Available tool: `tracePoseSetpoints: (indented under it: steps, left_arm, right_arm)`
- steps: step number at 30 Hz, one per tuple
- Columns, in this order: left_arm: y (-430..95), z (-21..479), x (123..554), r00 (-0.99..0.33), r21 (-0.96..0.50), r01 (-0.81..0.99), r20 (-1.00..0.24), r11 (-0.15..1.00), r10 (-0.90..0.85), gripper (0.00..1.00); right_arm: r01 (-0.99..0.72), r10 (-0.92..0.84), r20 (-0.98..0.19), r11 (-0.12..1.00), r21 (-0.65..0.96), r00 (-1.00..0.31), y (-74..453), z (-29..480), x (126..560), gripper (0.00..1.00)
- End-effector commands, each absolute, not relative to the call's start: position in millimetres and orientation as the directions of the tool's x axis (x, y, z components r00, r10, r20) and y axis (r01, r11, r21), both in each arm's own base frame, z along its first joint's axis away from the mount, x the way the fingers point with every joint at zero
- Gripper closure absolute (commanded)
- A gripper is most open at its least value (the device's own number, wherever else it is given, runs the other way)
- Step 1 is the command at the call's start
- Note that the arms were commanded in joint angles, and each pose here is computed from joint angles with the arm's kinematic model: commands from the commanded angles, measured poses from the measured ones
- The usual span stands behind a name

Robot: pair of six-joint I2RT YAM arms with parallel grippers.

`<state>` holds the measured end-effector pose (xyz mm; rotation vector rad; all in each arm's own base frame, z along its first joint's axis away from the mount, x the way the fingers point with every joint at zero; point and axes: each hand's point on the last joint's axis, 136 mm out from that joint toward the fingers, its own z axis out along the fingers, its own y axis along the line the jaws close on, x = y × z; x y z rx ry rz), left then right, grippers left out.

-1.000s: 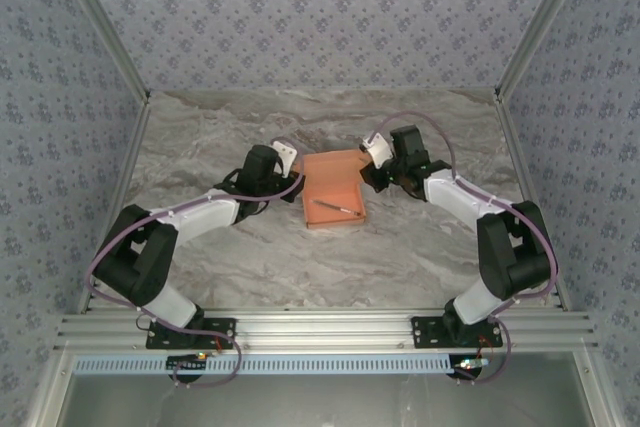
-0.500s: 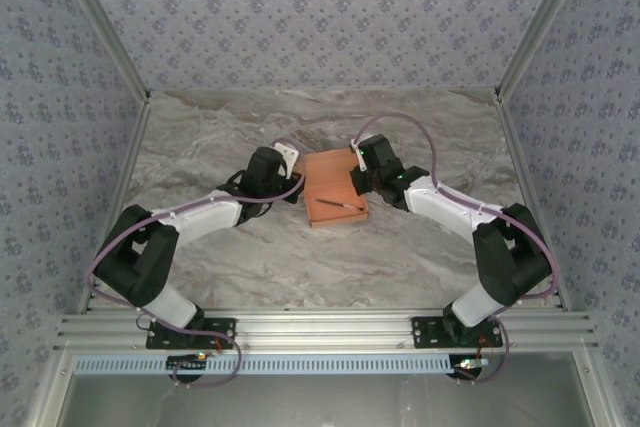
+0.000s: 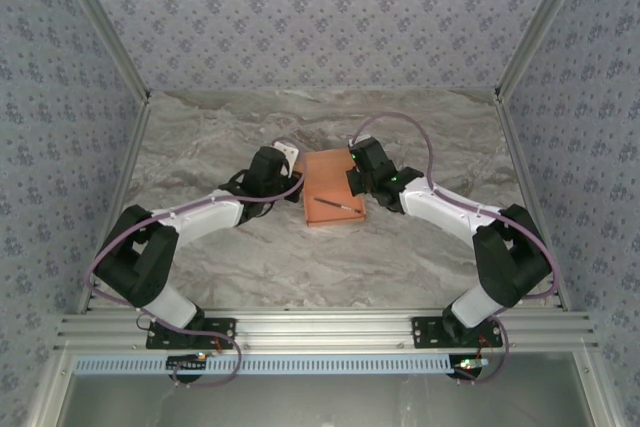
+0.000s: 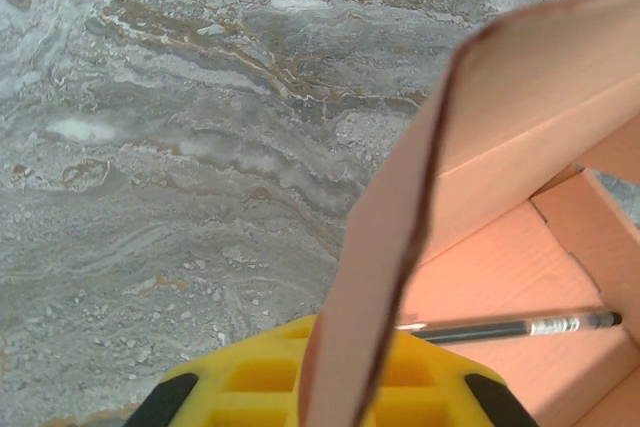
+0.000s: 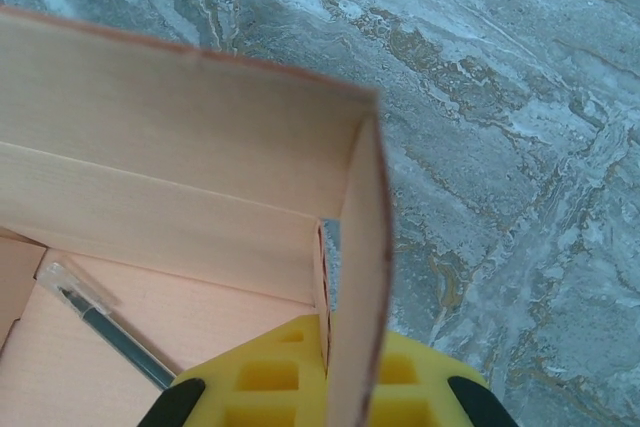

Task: Fold the paper box

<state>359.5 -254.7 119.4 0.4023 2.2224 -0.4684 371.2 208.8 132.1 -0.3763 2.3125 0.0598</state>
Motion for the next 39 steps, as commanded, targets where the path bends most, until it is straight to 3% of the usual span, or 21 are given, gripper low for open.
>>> tracePoseSetpoints:
  steps: [1,11,13,16,31,39]
  left_arm:
    - [-250,133,368,-0.621,-0.226,0.350,-0.782,0.909,0.044,0.95]
    - [-254,142,383,-0.600,-0.295,0.121,-0.783,0.948,-0.167,0.95]
    - [-256,144,384,-0.579,-0.303,0.089,-0.791,0.949,-0.198,1.00]
    - [-256,148,387,-0.543,-0.297,0.049,-0.809,0.953,-0.224,1.00]
    - [-258,150,379,-0.365,-0.234,-0.047,-0.901,0.971,-0.235,1.00]
    - [-257,142,371,-0.333,-0.225,-0.055,-0.914,0.973,-0.230,1.00]
  right_arm:
    - [-0.189,-0.176,-0.737,0.980,-0.067,-0.652,198,144,373,0.95]
    - [-0.012,-0.034,-0.797,0.999,-0.034,-0.603,197,153,373,0.95]
    - [0.024,-0.010,-0.805,0.999,-0.029,-0.594,194,151,374,0.95]
    - [0.050,0.018,-0.818,0.999,-0.013,-0.575,191,153,376,0.95]
    - [0.055,0.144,-0.854,0.989,0.134,-0.500,200,146,388,0.96]
    - [0.112,0.250,-0.828,0.968,0.225,-0.501,199,135,386,0.95]
